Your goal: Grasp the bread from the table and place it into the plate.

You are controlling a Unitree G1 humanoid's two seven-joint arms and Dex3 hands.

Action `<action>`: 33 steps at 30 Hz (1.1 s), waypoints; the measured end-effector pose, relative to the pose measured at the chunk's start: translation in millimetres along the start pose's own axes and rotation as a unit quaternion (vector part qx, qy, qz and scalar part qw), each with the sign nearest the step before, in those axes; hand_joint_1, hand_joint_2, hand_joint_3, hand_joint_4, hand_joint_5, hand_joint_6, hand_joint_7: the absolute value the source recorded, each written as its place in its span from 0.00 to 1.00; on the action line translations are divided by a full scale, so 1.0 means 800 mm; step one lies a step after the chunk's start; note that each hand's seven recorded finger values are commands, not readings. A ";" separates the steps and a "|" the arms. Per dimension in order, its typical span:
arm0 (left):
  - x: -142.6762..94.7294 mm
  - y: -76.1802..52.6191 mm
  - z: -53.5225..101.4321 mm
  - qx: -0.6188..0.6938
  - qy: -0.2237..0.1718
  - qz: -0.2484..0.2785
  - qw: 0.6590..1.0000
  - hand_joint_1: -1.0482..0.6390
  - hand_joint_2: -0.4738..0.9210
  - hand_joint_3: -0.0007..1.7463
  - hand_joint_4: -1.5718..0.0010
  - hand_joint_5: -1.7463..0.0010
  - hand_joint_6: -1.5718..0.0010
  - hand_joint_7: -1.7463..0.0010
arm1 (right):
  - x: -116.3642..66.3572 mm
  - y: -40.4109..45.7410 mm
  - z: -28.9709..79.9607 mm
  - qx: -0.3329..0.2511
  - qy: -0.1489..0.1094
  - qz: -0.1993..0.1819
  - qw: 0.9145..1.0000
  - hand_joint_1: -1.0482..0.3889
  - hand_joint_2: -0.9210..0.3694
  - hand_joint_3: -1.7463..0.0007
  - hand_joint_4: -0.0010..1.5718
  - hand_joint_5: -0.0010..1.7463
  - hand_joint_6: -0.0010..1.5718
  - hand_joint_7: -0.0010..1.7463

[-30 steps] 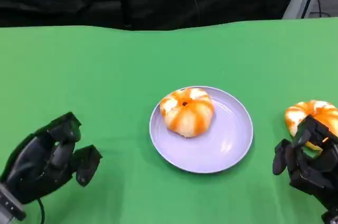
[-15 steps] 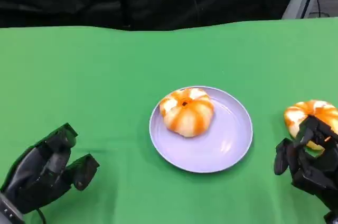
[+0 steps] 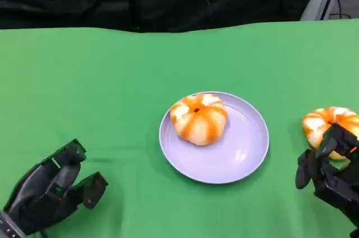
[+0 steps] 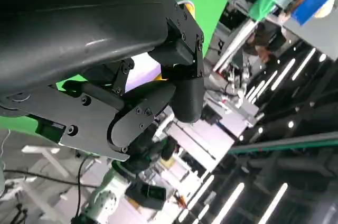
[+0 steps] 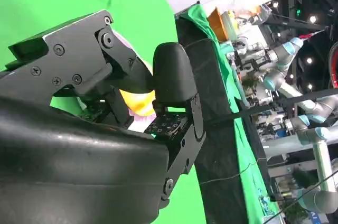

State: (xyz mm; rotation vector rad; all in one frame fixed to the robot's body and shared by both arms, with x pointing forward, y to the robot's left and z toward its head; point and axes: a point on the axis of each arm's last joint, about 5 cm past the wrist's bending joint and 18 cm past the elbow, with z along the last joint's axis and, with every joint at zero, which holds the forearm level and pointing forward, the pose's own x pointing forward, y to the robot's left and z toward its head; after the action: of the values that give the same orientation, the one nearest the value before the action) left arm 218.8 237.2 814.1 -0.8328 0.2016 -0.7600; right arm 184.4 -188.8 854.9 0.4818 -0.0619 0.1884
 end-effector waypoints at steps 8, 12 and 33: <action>0.002 -0.001 0.005 -0.018 -0.001 -0.019 1.000 0.46 1.00 0.12 0.56 0.00 0.55 0.08 | -0.005 0.004 0.006 -0.002 0.000 -0.004 1.000 0.65 0.18 0.40 0.49 1.00 0.41 0.95; 0.005 -0.003 0.011 -0.017 -0.002 -0.027 0.999 0.47 1.00 0.14 0.55 0.00 0.55 0.05 | -0.006 0.006 0.008 -0.004 -0.001 -0.005 1.000 0.65 0.18 0.41 0.49 1.00 0.40 0.95; 0.009 -0.015 0.028 -0.004 0.001 -0.023 1.000 0.52 0.72 0.58 0.49 0.00 0.54 0.00 | -0.008 0.009 0.015 -0.003 -0.005 -0.002 1.000 0.67 0.18 0.42 0.50 1.00 0.42 0.94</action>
State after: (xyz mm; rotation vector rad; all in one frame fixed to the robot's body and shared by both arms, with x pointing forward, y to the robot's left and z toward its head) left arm 227.8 240.2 838.4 -0.8460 0.1887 -0.8036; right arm 176.5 -188.9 868.2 0.4773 -0.0704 0.1815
